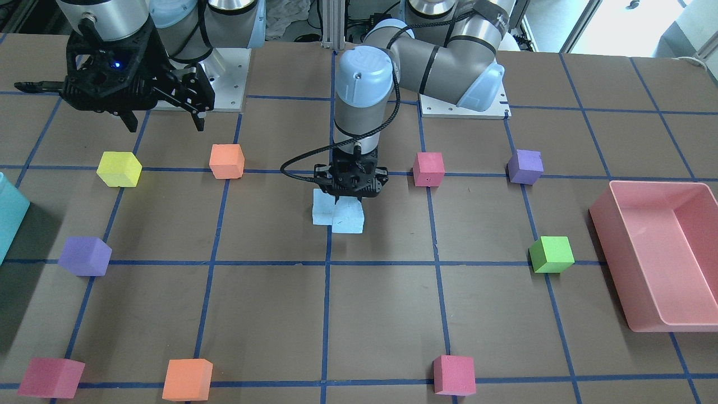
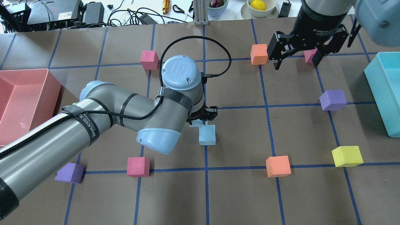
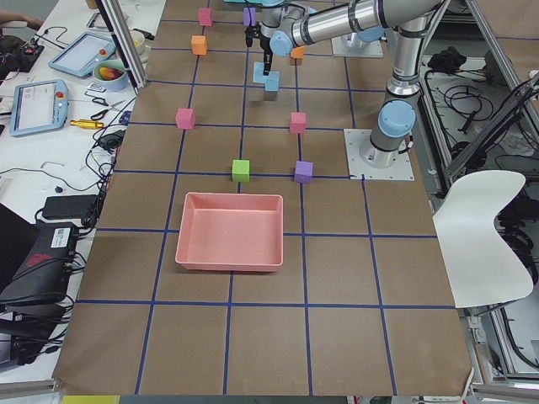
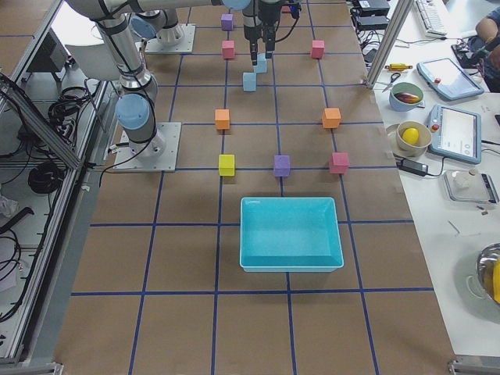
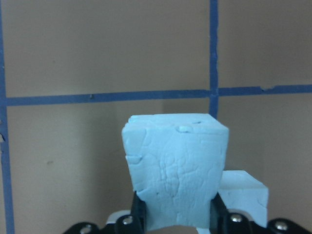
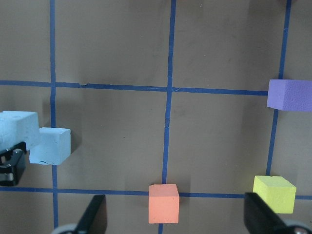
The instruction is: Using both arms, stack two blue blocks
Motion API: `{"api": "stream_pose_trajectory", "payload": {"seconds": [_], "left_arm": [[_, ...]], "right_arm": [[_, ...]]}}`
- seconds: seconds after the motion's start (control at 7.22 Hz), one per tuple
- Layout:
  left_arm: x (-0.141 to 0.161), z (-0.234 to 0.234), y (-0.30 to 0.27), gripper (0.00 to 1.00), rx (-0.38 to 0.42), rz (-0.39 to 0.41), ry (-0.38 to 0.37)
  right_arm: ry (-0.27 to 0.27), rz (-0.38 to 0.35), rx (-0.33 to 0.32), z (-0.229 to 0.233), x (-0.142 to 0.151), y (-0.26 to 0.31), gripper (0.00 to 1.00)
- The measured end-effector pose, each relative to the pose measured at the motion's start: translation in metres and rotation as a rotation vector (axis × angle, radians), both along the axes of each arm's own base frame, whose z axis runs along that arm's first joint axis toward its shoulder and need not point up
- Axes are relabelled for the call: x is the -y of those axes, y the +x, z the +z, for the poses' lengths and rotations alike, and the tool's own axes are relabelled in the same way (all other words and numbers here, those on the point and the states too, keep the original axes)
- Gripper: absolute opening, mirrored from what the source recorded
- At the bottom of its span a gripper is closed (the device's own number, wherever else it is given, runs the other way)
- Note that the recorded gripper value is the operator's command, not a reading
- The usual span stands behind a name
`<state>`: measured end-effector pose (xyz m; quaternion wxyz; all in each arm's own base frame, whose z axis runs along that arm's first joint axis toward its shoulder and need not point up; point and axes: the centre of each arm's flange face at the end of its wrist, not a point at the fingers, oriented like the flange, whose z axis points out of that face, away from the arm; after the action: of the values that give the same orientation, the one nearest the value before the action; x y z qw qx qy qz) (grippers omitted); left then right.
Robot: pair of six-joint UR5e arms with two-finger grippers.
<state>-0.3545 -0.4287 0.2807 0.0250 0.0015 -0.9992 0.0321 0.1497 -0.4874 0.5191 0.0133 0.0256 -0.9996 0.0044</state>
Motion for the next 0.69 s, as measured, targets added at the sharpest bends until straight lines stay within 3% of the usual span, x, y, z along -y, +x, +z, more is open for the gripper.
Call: {"api": "stream_pose_trajectory", "payload": {"seconds": [0.55,0.69], "left_arm": [[-0.029,-0.016,-0.026,0.23,0.009,0.002,0.045],[-0.030,-0.020,-0.025,0.62,0.018,0.000,0.050]], "right_arm": [[0.007,-0.004,-0.002,-0.003,0.002,0.000,1.00],[0.009,-0.003,-0.003,-0.005,0.001,0.000,1.00]]}}
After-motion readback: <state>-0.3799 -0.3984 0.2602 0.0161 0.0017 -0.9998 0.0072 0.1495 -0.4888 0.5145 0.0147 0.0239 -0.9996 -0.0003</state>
